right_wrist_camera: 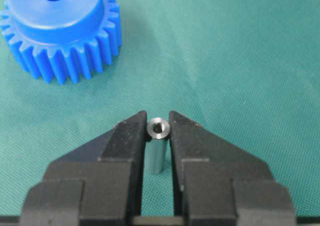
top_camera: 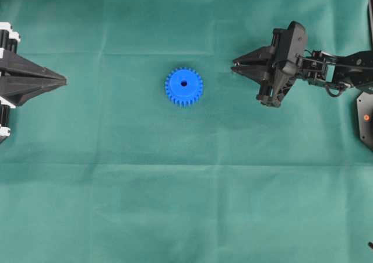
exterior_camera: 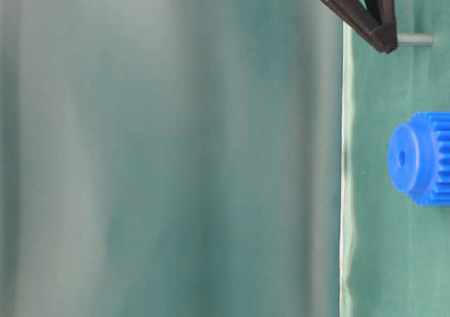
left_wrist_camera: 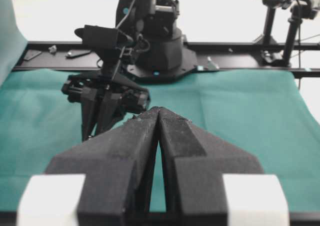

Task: Insert the shaft placed at a random location into the center hole of the medium gear at another random location.
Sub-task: 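Close the right gripper around the upright silver shaft, then lift the held shaft upward with the right gripper, then carry the shaft left and position it above the blue gear's center hole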

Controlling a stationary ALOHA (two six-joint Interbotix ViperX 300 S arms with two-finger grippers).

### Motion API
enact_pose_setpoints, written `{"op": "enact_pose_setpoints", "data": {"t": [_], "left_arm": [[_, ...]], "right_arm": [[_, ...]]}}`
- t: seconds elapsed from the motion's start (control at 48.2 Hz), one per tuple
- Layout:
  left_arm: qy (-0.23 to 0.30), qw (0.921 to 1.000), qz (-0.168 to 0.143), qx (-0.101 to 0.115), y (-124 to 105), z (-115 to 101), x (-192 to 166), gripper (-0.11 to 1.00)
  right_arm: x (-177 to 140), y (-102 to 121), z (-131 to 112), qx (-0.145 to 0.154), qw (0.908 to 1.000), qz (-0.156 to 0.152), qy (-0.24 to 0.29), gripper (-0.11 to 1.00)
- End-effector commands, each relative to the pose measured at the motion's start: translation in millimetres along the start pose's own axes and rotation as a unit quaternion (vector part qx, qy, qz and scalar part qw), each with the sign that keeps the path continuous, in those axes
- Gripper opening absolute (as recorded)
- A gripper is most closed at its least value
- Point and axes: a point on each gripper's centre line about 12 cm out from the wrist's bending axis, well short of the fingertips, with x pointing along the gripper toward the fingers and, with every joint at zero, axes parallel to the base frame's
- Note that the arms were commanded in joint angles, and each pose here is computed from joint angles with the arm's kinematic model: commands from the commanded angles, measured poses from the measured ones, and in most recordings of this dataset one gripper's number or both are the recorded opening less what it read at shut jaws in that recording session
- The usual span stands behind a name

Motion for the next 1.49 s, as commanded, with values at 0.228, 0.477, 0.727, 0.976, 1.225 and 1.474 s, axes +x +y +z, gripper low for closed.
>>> {"op": "enact_pose_setpoints", "data": {"t": [0.228, 0.477, 0.727, 0.976, 1.225, 1.474], "left_arm": [[-0.004, 1.0000, 0.000, 0.001, 0, 5, 2, 0.00], [-0.003, 1.0000, -0.001, 0.001, 0, 5, 2, 0.00], [-0.002, 1.0000, 0.000, -0.001, 0, 5, 3, 0.00], [-0.002, 1.0000, 0.000, -0.001, 0, 5, 3, 0.00], [-0.002, 1.0000, 0.000, -0.001, 0, 5, 3, 0.00], [-0.002, 1.0000, -0.001, -0.001, 0, 5, 3, 0.00]], "right_arm": [[-7, 0, 24, -0.002, 0.9999, 0.000, -0.017, 0.16], [-29, -1, 62, -0.004, 0.9996, 0.002, -0.027, 0.16], [-29, -1, 65, -0.004, 0.9996, 0.002, -0.026, 0.16], [-20, 6, 70, -0.008, 0.9995, 0.012, -0.029, 0.16], [6, 25, 88, -0.018, 0.9983, 0.037, -0.041, 0.15], [35, 41, 105, -0.025, 0.9969, 0.054, -0.051, 0.15]]}}
